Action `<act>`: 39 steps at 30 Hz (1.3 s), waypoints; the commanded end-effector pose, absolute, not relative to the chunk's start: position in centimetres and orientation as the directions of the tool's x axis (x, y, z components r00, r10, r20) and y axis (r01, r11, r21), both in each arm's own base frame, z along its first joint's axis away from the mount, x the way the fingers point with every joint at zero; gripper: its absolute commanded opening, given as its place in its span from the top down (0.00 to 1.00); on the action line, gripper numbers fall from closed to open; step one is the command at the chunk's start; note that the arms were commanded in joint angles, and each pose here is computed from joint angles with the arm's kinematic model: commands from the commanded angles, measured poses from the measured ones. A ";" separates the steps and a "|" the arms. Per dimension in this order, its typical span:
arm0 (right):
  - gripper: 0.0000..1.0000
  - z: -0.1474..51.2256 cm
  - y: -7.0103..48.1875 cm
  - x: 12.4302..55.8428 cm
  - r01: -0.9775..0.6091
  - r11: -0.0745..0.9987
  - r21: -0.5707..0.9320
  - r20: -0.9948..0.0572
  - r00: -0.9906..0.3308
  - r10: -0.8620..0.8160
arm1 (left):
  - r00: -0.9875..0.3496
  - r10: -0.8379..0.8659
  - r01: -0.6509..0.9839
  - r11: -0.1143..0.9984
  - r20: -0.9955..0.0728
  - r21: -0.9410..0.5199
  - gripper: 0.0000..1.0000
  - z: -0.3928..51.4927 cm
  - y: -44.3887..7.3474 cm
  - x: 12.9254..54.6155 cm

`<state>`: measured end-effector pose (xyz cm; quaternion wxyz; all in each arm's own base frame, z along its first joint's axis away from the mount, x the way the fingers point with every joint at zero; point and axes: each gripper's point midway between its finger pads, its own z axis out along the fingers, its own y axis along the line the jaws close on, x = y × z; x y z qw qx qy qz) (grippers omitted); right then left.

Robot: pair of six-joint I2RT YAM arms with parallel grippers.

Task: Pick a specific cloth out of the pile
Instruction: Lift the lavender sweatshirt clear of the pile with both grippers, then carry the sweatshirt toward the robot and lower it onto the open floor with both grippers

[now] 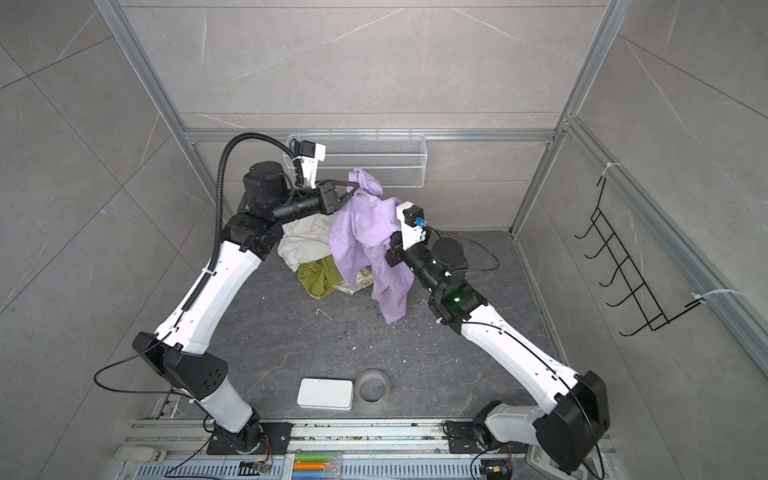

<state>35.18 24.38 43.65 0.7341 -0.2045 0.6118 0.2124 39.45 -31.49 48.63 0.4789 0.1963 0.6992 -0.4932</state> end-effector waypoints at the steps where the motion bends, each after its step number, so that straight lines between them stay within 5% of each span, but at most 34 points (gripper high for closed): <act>1: 1.00 42.2 21.4 34.4 -0.485 0.874 -0.015 -0.996 0.085 0.030 | -0.412 -0.222 0.805 0.366 -0.884 -0.467 1.00 51.1 -33.8 38.6; 17: 1.00 42.7 12.9 30.7 -0.267 0.961 -0.067 -0.997 0.065 -0.051 | -0.520 -0.168 0.817 0.190 -0.838 -0.545 1.00 47.9 -43.7 40.4; 39: 1.00 28.9 13.3 31.0 -0.281 0.959 0.035 -0.942 -0.330 -0.062 | -0.653 0.051 0.726 0.329 -0.756 -0.604 1.00 33.1 -44.0 40.7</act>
